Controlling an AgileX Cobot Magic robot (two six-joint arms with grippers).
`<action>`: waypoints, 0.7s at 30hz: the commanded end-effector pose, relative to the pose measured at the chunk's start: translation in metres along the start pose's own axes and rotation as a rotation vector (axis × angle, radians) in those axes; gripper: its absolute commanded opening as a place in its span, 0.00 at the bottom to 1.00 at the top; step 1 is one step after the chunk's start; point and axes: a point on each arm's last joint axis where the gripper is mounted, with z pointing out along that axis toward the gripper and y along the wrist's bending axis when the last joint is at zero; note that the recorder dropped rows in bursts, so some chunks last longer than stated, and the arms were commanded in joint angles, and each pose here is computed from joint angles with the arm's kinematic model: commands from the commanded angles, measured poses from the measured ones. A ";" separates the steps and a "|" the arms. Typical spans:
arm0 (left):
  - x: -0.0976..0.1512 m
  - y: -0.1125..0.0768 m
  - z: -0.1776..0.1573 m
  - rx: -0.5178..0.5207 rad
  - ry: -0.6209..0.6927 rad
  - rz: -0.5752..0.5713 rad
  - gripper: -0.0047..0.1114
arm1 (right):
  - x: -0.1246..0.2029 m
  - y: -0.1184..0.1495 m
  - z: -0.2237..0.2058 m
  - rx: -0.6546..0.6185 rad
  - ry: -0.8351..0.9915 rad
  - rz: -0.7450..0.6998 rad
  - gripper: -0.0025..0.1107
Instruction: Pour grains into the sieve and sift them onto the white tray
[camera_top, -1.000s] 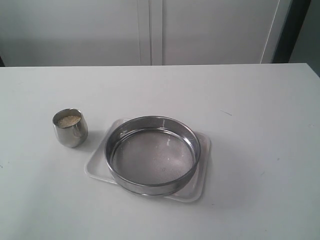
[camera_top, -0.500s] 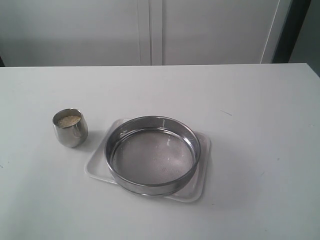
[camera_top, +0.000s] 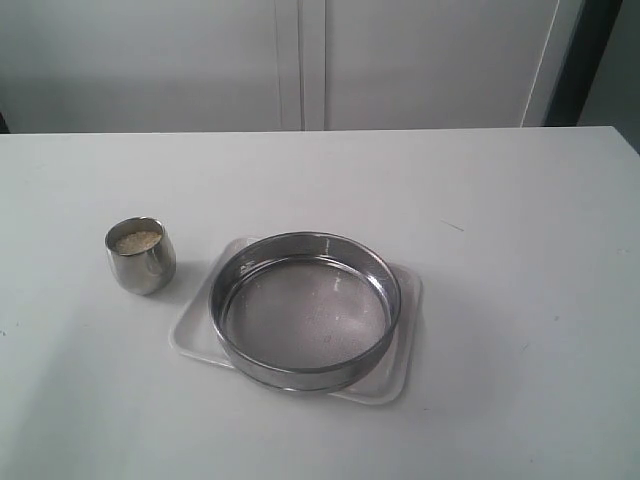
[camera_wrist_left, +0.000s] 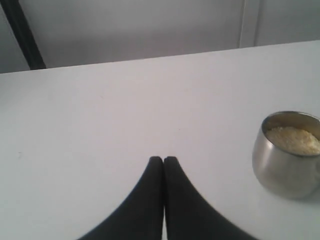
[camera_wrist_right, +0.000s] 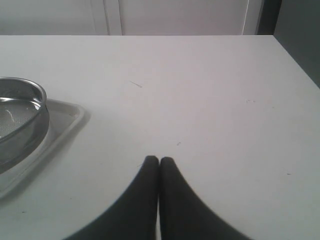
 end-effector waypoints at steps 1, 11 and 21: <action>0.008 -0.005 0.013 0.073 -0.001 0.013 0.04 | 0.000 0.000 0.000 -0.002 -0.013 -0.003 0.02; 0.033 -0.017 0.046 0.263 0.066 0.068 0.04 | 0.000 0.000 0.000 -0.002 -0.013 -0.003 0.02; 0.049 -0.027 0.081 0.460 0.084 0.131 0.04 | 0.000 0.000 0.000 -0.002 -0.013 -0.003 0.02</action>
